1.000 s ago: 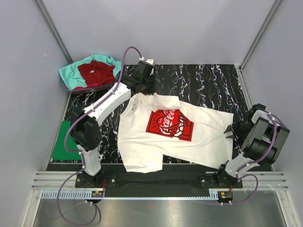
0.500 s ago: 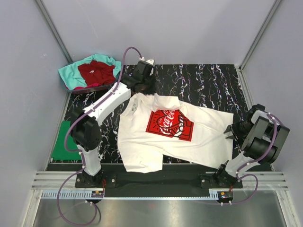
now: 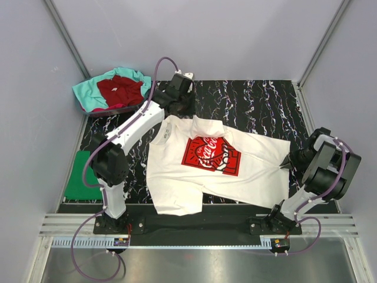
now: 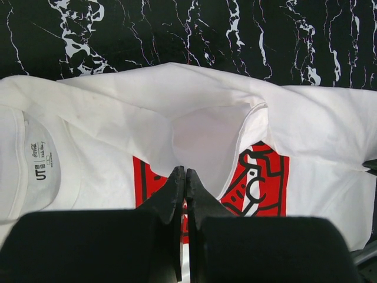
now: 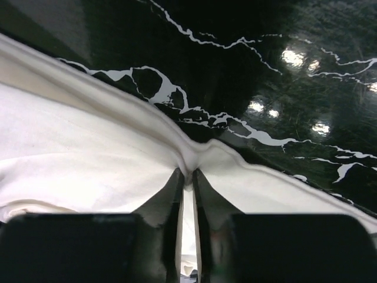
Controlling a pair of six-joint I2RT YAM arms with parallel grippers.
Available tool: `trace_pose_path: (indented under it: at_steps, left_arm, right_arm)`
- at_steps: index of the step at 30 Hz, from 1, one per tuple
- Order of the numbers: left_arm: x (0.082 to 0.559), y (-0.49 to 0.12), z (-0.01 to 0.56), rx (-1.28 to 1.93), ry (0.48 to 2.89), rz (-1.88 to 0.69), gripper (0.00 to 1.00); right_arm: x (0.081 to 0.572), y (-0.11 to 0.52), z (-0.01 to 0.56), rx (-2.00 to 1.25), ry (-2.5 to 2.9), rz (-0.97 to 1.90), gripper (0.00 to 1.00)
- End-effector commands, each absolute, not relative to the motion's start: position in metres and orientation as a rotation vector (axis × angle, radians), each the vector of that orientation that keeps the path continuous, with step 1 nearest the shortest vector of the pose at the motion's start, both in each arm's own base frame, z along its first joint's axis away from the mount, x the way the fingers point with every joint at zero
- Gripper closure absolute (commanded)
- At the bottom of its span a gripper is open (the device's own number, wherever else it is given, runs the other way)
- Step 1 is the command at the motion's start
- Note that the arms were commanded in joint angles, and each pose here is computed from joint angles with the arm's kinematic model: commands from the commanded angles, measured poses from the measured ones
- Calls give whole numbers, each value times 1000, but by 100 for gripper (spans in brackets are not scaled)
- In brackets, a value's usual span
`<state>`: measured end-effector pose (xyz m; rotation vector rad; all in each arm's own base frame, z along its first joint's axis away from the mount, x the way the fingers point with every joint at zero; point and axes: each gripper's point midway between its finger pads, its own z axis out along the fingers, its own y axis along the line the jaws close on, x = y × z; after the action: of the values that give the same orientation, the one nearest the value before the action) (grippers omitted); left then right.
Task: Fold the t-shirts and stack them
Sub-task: Flatten the tshirt out
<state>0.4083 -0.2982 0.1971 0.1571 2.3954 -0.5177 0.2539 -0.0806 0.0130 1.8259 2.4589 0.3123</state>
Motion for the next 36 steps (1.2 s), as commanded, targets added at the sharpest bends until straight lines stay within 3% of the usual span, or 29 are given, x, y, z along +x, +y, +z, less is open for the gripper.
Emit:
trace_pose_path:
  at_steps: [1,4,8,12,13,14,18,27,31,36]
  left_arm:
    - [425,-305,242,174,2275,-559,100]
    - [438,-303,263,175,2225,-559,100]
    - [450,-304,279,175,2188,-573,100]
    - [450,-309,282,168,2180,-612,100]
    - [449,-310,283,167,2181,-620,100]
    - [448,-309,280,164,2188,-620,100]
    - [445,-309,277,163,2197,-623,100]
    - [441,-305,276,156,2201,-615,100]
    - [441,-304,280,160,2190,-612,100]
    - [443,-306,280,163,2189,-622,100]
  right_arm:
    - [263,-89,30,1809,2435,294,87]
    - [260,-92,45,1815,2457,259,92]
    - [263,-99,55,1771,2494,223,89]
    - [265,-98,50,1768,2506,244,92]
    - [267,-98,48,1751,2508,253,91]
    - [266,-97,44,1747,2517,257,81]
    - [267,-97,32,1747,2545,266,65]
    - [271,-103,20,1742,2557,242,71]
    - [268,-106,28,1718,2571,208,64]
    - [267,-103,36,1710,2566,229,63]
